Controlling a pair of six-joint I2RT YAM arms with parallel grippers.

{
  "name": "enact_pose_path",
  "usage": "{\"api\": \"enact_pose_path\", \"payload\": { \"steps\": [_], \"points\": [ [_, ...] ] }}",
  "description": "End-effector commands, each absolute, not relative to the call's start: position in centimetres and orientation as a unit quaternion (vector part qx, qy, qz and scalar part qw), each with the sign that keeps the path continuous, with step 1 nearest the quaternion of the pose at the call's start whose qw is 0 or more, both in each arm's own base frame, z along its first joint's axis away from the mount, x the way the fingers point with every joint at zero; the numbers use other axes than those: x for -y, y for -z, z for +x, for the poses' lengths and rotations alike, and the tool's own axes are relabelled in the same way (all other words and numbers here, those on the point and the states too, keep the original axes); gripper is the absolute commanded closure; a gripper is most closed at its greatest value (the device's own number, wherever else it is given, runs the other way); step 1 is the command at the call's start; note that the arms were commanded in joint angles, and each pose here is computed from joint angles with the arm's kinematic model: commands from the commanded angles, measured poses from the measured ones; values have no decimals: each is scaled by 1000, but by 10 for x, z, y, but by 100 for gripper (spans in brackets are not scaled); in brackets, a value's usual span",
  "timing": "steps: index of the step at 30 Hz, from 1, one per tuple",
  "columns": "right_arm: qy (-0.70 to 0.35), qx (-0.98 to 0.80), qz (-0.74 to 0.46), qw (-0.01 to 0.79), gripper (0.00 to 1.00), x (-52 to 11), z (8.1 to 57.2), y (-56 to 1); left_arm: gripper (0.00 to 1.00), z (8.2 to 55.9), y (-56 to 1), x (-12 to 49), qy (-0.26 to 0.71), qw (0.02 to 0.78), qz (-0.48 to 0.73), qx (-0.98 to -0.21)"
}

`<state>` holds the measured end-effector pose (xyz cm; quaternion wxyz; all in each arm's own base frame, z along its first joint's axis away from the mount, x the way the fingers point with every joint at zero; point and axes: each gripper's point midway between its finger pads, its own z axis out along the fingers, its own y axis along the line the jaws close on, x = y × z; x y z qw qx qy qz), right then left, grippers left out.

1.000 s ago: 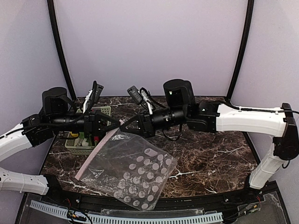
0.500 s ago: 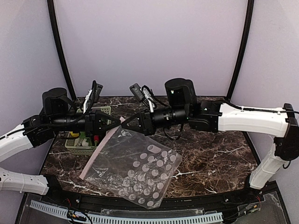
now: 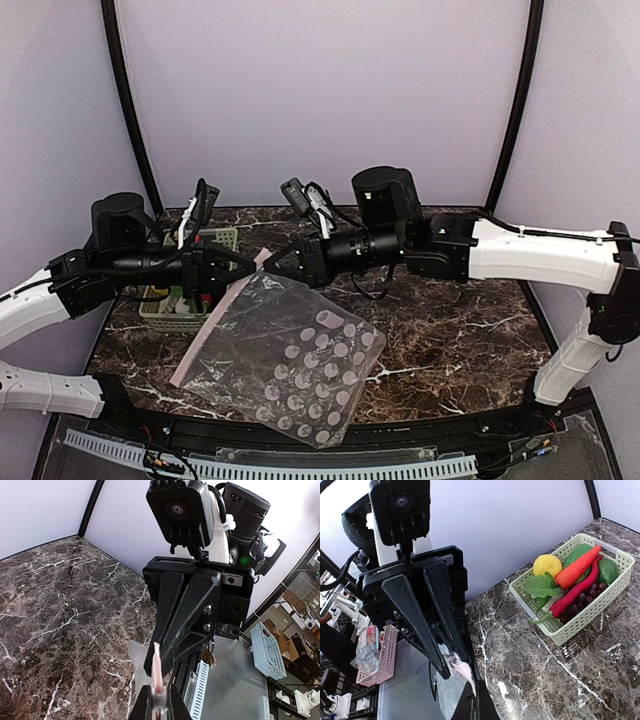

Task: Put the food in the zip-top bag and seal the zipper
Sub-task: Unzip the zipper of the food storage bag.

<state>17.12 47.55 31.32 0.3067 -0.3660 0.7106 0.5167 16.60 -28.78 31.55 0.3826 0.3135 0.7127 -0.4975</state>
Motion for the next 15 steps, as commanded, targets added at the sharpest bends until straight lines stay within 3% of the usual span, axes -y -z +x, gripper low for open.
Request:
{"api": "enact_pose_path", "payload": {
  "steps": [1, 15],
  "points": [
    [-457, -733, -254, 435, 100, -428, 254, -360, 99, 131, -288, 274, 506, 310, 338, -731],
    [-452, -729, -255, 446, 100, -407, 249, -371, 99, 114, -283, 264, 503, 294, 356, -731]
  ]
}}
